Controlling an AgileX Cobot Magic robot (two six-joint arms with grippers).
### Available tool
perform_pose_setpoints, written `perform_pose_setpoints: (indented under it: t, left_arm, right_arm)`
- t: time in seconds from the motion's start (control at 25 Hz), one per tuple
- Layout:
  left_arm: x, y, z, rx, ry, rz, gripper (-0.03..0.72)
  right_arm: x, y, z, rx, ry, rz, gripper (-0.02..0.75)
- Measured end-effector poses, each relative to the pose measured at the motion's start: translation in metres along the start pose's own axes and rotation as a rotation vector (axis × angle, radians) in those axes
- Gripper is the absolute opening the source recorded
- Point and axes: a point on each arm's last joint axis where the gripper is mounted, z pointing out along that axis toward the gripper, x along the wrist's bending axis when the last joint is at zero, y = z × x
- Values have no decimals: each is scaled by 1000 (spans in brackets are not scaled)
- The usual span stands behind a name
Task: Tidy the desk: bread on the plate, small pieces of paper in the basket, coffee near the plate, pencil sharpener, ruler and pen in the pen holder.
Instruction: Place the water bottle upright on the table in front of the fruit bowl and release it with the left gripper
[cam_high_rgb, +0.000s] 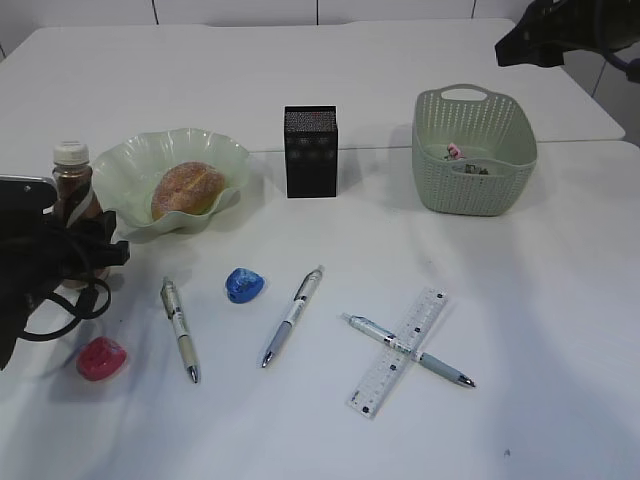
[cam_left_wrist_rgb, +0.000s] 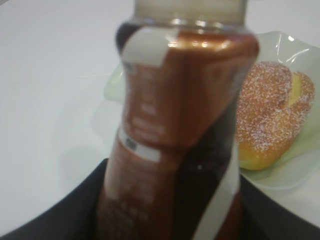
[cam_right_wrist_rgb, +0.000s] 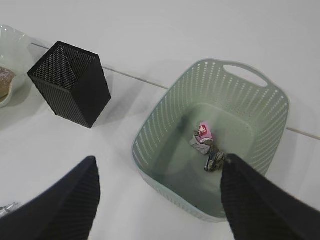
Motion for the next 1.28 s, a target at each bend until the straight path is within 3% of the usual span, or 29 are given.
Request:
perform_pose_setpoints:
  t: [0.48,1.28]
  left_arm:
    - [-3,0,0,-1,-30,19,463]
    - [1,0,0,0,8,0,470]
  right_arm:
    - [-1,1,0,-13,-15,1,586]
    - [-1,2,0,-21,-16,9,585]
